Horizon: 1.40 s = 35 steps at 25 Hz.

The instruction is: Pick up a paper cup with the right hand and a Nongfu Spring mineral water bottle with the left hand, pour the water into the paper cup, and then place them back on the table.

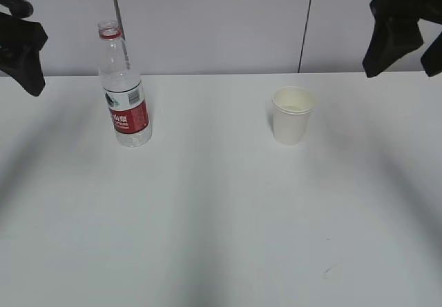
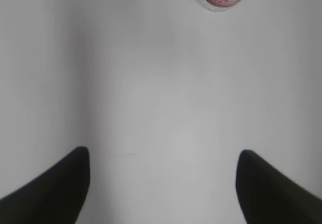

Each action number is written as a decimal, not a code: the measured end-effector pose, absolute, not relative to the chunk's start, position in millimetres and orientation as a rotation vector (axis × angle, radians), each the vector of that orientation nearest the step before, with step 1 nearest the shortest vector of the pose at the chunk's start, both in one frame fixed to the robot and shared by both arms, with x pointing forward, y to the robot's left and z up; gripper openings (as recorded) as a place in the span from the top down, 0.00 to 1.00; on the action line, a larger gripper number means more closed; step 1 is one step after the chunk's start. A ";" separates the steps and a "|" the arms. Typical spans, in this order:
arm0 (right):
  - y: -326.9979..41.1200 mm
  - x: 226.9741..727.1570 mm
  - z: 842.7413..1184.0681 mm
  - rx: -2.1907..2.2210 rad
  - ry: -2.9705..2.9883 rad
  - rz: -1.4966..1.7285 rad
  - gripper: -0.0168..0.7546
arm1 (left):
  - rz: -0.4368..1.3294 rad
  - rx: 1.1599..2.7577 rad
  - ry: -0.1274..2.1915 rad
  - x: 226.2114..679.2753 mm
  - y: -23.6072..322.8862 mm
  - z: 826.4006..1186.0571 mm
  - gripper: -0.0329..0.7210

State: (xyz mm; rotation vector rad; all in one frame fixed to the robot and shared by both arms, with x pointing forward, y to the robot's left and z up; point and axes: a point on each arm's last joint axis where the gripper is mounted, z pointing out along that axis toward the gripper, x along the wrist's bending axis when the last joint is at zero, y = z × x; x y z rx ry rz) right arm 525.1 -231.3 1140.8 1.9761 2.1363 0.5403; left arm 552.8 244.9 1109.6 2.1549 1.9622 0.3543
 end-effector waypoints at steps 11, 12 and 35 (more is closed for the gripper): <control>-241.0 478.5 1154.6 1.941 2.109 0.606 0.21 | 0.450 2.060 1.886 521.1 251.0 1150.7 0.23; -243.0 469.5 1154.6 1.939 2.107 0.610 0.21 | 0.462 2.047 1.876 514.3 252.3 1155.7 0.23; -280.1 296.3 1127.7 1.633 2.056 0.818 0.21 | 0.647 1.936 1.730 305.2 296.8 1119.2 0.23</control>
